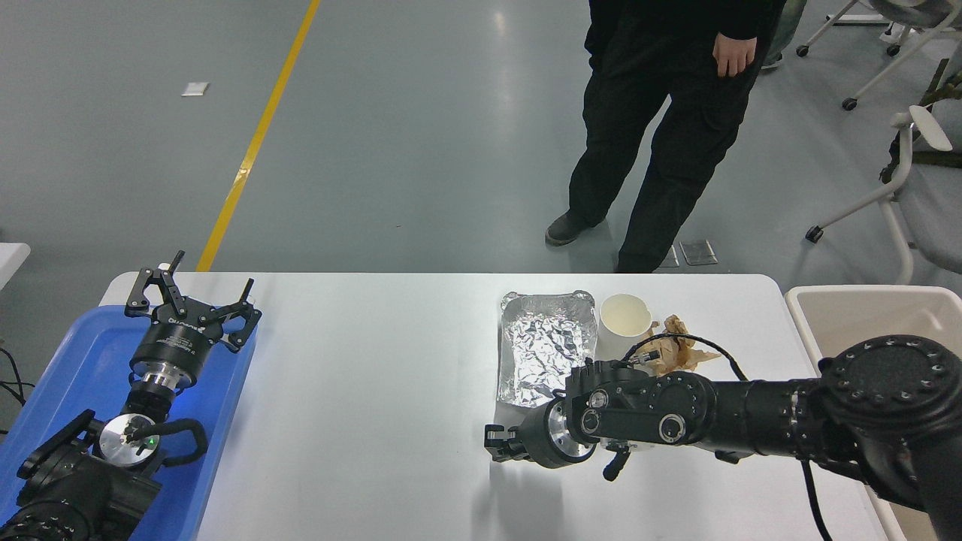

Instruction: Pick up paper cup place in dustbin

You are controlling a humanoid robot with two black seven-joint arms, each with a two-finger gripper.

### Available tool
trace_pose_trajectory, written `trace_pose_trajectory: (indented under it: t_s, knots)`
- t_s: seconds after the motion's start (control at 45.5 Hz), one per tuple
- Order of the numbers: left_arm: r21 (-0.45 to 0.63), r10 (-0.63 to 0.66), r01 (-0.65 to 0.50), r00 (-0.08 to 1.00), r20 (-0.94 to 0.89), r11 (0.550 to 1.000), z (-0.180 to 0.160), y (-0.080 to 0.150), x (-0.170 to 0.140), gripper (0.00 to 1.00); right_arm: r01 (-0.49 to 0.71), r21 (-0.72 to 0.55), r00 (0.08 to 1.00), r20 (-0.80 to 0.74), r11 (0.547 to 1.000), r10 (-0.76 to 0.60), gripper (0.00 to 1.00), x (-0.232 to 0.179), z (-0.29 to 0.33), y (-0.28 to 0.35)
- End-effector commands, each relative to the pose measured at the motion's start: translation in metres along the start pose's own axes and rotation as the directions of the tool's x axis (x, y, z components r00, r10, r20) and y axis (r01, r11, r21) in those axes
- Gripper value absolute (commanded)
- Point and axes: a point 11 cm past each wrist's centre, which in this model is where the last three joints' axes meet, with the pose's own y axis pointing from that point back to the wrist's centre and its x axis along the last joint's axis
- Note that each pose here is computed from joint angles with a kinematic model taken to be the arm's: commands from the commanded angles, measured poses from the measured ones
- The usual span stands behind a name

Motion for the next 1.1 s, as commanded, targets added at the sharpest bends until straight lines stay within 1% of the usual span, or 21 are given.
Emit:
trace_pose_trajectory:
  t_s: [0.0,0.088,0.22,0.242,0.264,0.286,0.308,0.352,0.374,0.396,0.418,0.44,0.462,0.571,0.703,0.769,0.835,0.967,1.077]
  knots:
    - [0.000,0.000,0.000,1.000,0.000,1.000,0.000,0.000,0.000,0.99,0.024,0.018,0.999,-0.024,1.000,-0.024,0.00,-0.006,-0.011,0.003]
    - [0.000,0.000,0.000,1.000,0.000,1.000,0.000,0.000,0.000,0.99,0.058,0.037,0.998,-0.040,0.998,-0.057,0.00,-0.015,-0.019,0.004]
    - [0.000,0.000,0.000,1.000,0.000,1.000,0.000,0.000,0.000,0.99,0.128,0.103,0.990,-0.074,0.986,-0.120,0.00,-0.037,-0.044,0.010]
    - [0.001,0.000,0.000,1.000,0.001,1.000,0.000,0.000,0.000,0.99,0.118,0.111,0.991,-0.072,0.987,-0.111,0.08,-0.032,-0.045,0.014]
    - [0.001,0.000,0.000,1.000,0.001,1.000,0.000,0.000,0.000,0.99,0.098,0.122,0.994,-0.059,0.988,-0.092,0.26,-0.024,-0.046,0.020]
    - [0.000,0.000,0.000,1.000,0.000,1.000,0.000,0.000,0.000,0.99,0.083,0.132,0.996,-0.044,0.988,-0.078,0.42,-0.017,-0.046,0.025]
    - [-0.001,0.000,0.000,1.000,0.000,1.000,0.000,0.000,0.000,0.99,0.075,0.135,0.997,-0.031,0.988,-0.071,0.49,-0.012,-0.045,0.030]
    - [0.001,0.000,0.000,1.000,0.001,1.000,0.000,0.000,0.000,0.99,0.065,0.135,0.998,-0.003,0.989,-0.066,0.55,-0.004,-0.043,0.036]
    - [0.001,0.000,0.000,1.000,0.001,1.000,0.000,0.000,0.000,0.99,0.064,0.133,0.998,0.012,0.989,-0.066,0.61,-0.002,-0.041,0.038]
    - [0.001,0.000,0.000,1.000,0.001,1.000,0.000,0.000,0.000,0.99,0.065,0.128,0.997,0.027,0.990,-0.069,0.73,0.000,-0.038,0.040]
    - [0.001,0.000,0.000,1.000,0.001,1.000,0.000,0.000,0.000,0.99,0.065,0.121,0.997,0.043,0.991,-0.070,0.87,0.002,-0.036,0.041]
    - [0.001,0.000,0.000,1.000,0.001,1.000,0.000,0.000,0.000,0.99,0.065,0.113,0.996,0.058,0.991,-0.072,0.98,0.005,-0.033,0.044]
    - [0.001,0.000,0.000,1.000,0.001,1.000,0.000,0.000,0.000,0.99,0.067,0.105,0.994,0.078,0.992,-0.076,1.00,0.006,-0.031,0.046]
    - [0.001,0.000,0.000,1.000,0.001,1.000,0.000,0.000,0.000,0.99,0.054,0.038,0.981,0.182,0.998,-0.060,1.00,0.026,-0.009,0.065]
    - [0.001,0.000,0.000,1.000,0.001,1.000,0.000,0.000,0.000,0.99,0.029,-0.052,0.972,0.234,0.998,-0.016,1.00,0.054,0.008,0.094]
    - [0.001,0.000,0.000,1.000,0.001,1.000,0.000,0.000,0.000,0.99,0.018,-0.078,0.966,0.257,0.997,0.003,1.00,0.071,0.014,0.116]
    - [0.001,0.000,0.000,1.000,0.001,1.000,0.000,0.000,0.000,0.99,0.029,-0.097,0.969,0.246,0.995,-0.004,1.00,0.084,0.014,0.138]
    - [0.001,-0.002,0.002,1.000,0.001,1.000,0.000,-0.001,-0.001,0.99,0.063,-0.159,0.985,0.168,0.985,-0.036,1.00,0.104,0.011,0.179]
    - [0.001,0.000,0.000,1.000,0.001,1.000,0.000,0.000,0.000,0.99,0.015,-0.196,0.993,0.114,0.980,0.007,1.00,0.127,0.002,0.218]
